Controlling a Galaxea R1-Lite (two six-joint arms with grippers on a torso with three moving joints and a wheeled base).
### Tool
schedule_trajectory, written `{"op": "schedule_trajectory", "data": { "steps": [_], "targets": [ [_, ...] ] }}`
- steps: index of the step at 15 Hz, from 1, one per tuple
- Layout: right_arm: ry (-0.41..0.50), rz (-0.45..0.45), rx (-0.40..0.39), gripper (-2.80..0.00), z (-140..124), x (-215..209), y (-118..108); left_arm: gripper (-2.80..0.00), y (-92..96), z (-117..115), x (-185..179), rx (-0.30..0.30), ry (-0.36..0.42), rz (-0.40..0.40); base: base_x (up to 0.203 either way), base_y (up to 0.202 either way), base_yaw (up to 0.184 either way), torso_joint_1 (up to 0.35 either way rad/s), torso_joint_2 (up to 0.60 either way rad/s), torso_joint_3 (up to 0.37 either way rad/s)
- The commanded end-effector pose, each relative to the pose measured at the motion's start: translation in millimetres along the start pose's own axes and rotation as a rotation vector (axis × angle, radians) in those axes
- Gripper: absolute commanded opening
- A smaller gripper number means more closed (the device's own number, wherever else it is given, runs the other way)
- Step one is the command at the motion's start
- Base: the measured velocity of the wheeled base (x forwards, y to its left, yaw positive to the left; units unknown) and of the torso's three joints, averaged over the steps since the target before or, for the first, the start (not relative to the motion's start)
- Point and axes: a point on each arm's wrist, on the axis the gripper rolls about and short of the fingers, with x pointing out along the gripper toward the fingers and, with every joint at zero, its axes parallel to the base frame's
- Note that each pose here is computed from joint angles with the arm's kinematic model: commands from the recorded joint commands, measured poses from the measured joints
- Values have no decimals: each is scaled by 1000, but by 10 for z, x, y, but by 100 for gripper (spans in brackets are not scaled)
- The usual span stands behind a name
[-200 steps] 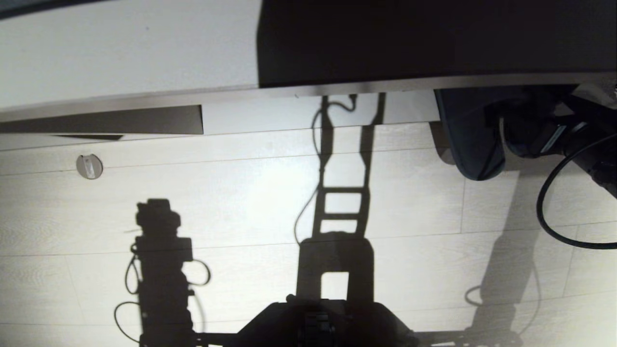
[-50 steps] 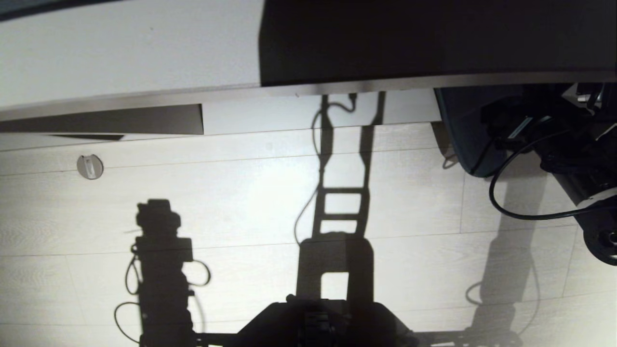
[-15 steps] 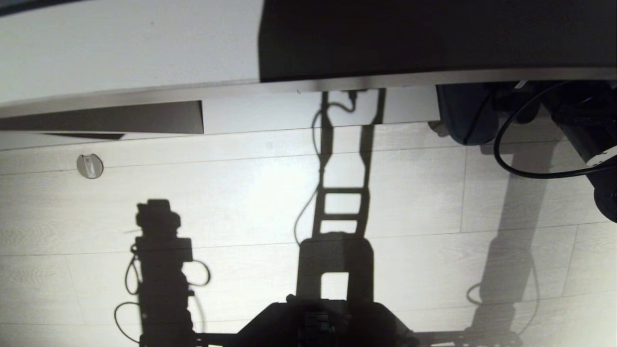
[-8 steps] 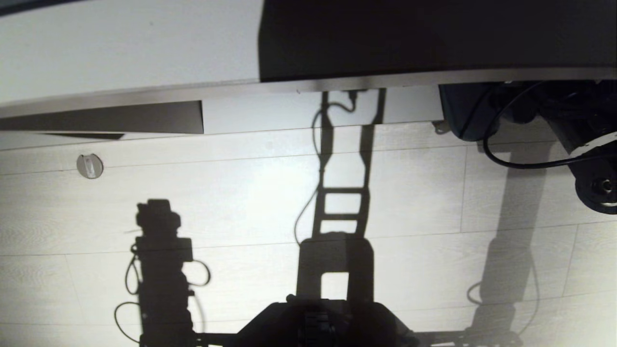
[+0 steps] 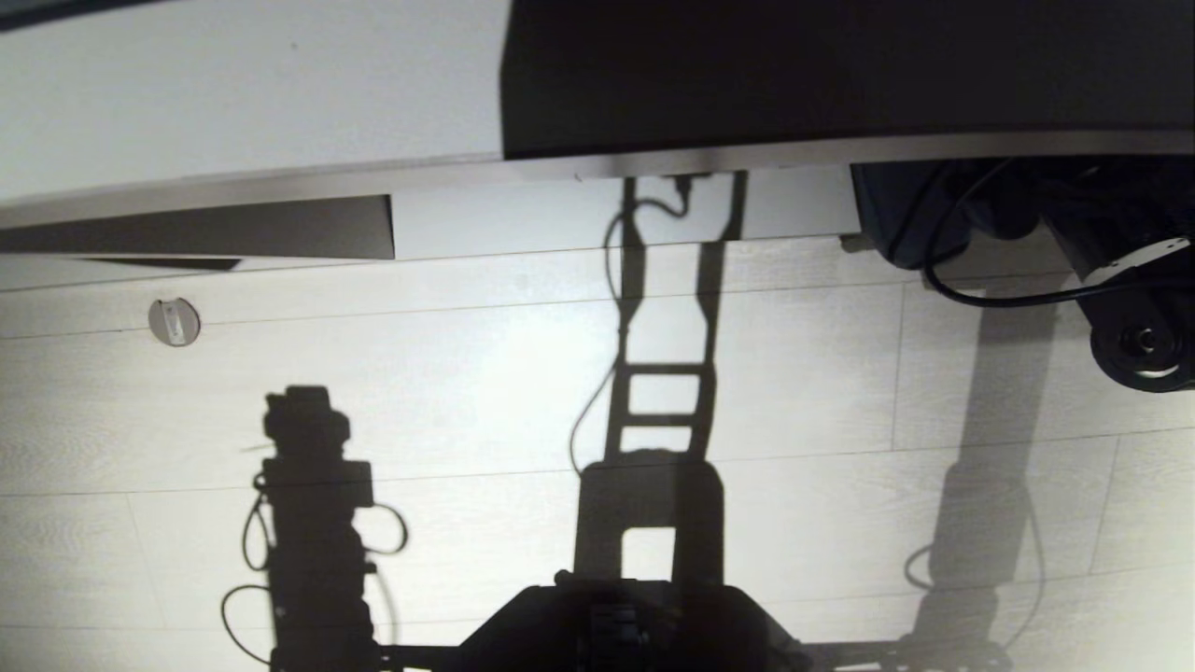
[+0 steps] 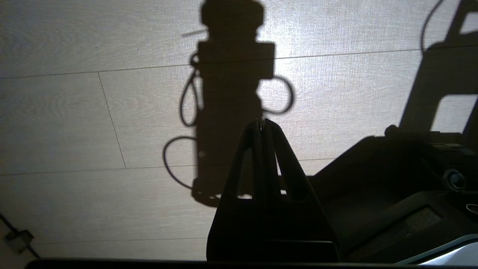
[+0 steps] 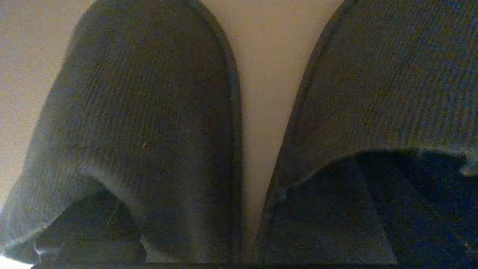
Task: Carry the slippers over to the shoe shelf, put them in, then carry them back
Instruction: Pick up the slippers in the shoe cabinet
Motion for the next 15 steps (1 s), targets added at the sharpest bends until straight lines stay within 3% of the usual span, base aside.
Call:
{"op": "schedule_trajectory", "data": {
  "steps": [1,11,12,15],
  "targets": [
    [-17,-2,-3,0,-11,46,-11,-280,0,0,0,-1,0,0,0,0,0,0,0,0],
    [-28,-18,-5,0,29,58,-36,-280,0,0,0,-1,0,0,0,0,0,0,0,0],
    [-32,-18,-7,-280,38,57,-36,-280,0,0,0,-1,0,0,0,0,0,0,0,0],
    [-31,-18,-8,-280,47,53,-36,-280,0,0,1,-1,1,0,0,0,0,0,0,0]
  ]
}}
